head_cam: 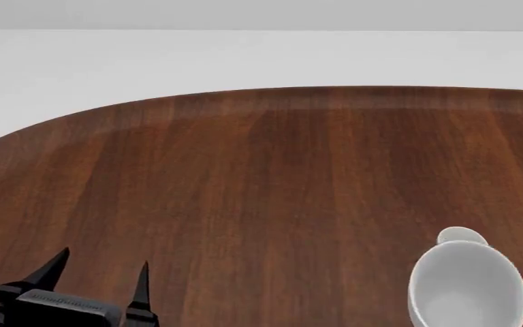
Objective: Put the white mug on the plate.
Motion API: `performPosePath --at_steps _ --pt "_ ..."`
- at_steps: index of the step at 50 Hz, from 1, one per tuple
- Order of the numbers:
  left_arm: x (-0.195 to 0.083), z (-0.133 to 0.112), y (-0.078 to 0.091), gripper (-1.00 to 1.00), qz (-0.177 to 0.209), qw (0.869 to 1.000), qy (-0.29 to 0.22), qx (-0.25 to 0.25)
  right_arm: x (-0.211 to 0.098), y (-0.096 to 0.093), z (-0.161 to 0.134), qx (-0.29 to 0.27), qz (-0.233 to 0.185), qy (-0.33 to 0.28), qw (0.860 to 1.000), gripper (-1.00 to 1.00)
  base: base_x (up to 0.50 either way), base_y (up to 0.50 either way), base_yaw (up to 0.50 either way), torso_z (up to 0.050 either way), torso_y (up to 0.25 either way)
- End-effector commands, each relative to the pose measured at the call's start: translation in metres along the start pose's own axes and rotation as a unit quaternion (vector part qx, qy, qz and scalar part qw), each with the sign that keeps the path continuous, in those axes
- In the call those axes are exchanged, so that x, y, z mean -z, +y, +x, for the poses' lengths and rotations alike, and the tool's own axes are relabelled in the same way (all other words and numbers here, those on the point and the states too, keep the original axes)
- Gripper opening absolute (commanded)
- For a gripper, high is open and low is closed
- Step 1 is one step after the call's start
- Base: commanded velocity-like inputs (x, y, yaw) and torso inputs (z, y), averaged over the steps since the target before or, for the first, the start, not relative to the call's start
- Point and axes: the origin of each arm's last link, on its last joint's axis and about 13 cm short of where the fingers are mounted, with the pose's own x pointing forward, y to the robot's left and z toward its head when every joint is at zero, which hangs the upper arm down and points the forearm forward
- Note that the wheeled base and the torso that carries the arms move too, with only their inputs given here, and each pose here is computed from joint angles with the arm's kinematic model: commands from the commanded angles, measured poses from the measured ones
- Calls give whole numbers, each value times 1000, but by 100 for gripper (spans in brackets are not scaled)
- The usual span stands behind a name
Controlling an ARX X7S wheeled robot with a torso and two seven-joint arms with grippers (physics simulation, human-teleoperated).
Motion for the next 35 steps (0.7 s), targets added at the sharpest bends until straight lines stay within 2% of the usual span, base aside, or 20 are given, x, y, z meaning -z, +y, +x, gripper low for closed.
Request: performPosePath --at_steps 1,19,35 --pt "1 2 0 100 0 1000 -3 5 -11 -15 -15 55 -11 -19 998 -100 0 0 0 0 0" --pt "2 8 -2 100 -6 1000 -5 10 -11 -22 -34 101 -3 -17 995 -100 0 0 0 0 0" --pt "0 13 -5 100 1 1000 -6 20 -5 -36 -48 169 -1 -21 985 -100 0 0 0 0 1"
